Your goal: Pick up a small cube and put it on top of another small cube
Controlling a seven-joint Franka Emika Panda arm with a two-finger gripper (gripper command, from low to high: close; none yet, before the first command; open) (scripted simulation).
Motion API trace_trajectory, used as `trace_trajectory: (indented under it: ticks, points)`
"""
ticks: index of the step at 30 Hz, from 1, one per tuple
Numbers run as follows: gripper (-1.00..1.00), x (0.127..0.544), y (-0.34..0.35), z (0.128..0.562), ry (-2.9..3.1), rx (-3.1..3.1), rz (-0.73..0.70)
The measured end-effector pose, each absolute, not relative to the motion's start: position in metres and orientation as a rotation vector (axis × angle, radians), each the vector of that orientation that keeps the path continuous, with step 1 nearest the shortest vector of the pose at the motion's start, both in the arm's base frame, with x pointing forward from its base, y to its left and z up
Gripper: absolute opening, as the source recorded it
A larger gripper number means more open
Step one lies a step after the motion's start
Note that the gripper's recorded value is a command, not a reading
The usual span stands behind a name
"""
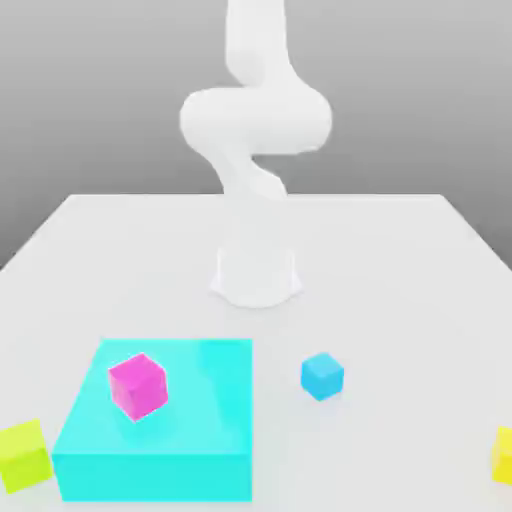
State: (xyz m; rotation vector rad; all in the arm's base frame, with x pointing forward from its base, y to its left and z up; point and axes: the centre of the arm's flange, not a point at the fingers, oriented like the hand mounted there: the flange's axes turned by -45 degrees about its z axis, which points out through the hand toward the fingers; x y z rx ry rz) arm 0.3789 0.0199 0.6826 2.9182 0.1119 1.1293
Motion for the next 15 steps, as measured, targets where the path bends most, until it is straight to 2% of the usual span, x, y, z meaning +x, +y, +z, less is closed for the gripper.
trace_trajectory:
  ticks: [8,15]
  points:
    - [0.0,0.46,0.098,0.573,0.564,2.931,0.821]
    - [0.0,0.493,0.174,0.461,0.963,2.878,0.56]
